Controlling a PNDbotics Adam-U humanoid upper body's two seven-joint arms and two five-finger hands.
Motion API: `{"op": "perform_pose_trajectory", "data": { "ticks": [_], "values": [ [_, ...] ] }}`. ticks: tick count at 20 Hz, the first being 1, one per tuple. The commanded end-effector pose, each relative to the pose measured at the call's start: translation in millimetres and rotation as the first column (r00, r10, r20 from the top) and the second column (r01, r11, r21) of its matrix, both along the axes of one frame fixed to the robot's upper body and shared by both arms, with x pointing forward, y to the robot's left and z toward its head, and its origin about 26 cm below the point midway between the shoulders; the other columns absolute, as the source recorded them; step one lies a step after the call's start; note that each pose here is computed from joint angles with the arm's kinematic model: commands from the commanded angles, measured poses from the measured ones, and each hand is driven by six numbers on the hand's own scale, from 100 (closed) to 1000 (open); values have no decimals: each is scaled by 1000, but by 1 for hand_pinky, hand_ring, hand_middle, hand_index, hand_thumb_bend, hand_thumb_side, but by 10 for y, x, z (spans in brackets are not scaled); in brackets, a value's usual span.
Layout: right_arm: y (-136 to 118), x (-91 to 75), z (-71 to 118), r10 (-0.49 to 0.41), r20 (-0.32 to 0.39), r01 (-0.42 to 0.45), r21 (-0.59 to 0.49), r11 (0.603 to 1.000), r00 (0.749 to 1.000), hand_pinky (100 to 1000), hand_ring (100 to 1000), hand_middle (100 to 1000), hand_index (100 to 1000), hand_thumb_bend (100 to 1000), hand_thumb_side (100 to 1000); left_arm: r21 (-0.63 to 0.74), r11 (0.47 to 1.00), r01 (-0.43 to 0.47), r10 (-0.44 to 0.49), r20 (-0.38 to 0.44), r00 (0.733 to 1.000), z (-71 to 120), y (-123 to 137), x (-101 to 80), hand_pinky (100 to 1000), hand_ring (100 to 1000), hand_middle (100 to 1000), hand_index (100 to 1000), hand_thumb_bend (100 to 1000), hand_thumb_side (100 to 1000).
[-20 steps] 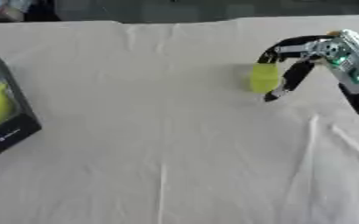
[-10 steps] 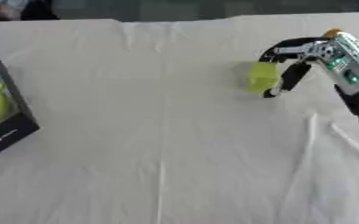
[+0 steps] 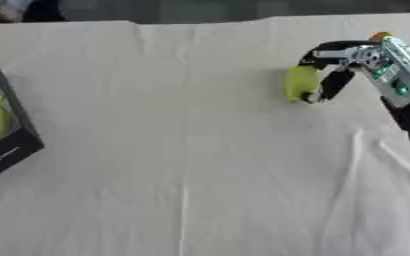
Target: Pick up the objects with one hand, pass them to the other hand, and then place them into the box on the other side of the table.
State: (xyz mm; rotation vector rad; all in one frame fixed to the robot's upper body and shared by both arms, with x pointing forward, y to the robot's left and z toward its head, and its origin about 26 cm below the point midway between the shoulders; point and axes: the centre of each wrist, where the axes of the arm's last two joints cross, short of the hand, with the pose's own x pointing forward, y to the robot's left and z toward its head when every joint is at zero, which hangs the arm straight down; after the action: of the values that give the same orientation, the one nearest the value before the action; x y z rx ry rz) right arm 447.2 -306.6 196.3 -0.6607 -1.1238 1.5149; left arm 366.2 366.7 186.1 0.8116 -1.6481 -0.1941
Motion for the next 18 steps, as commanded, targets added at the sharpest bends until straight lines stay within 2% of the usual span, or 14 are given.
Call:
{"op": "perform_pose_trajectory", "data": {
  "ticks": [1, 7, 9, 10, 14, 18],
  "values": [
    [-8, -11, 192, 7, 64, -8, 9, 1000, 998, 879, 759, 532, 637, 237, 100, 19, 1000, -10, 9, 39, 999, 141, 41, -13, 831, 778, 766, 787, 763, 433],
    [14, -93, 386, 8, 151, -18, 64, 998, 989, 865, 738, 499, 610, 226, 100, 21, 1000, -9, 8, 45, 999, 155, 36, -13, 830, 777, 766, 787, 766, 435],
    [21, -146, 457, 6, 190, -27, 105, 994, 982, 856, 729, 486, 601, 193, 100, 23, 1000, -5, 4, 49, 999, 169, 28, -11, 830, 777, 765, 787, 776, 442],
    [25, -179, 492, 0, 213, -30, 136, 990, 977, 853, 725, 482, 598, 211, 100, 25, 1000, -3, 2, 51, 999, 178, 24, -10, 830, 777, 765, 787, 768, 435],
    [67, -299, 580, -37, 281, -39, 262, 964, 959, 836, 708, 466, 588, 198, 100, 34, 999, 5, -7, 58, 998, 212, 6, -5, 830, 777, 766, 787, 769, 436],
    [151, -412, 579, -63, 321, -63, 366, 928, 945, 831, 701, 465, 590, 192, 100, 43, 999, 22, -25, 68, 997, 261, -31, 2, 829, 777, 765, 787, 768, 435]
  ]
}}
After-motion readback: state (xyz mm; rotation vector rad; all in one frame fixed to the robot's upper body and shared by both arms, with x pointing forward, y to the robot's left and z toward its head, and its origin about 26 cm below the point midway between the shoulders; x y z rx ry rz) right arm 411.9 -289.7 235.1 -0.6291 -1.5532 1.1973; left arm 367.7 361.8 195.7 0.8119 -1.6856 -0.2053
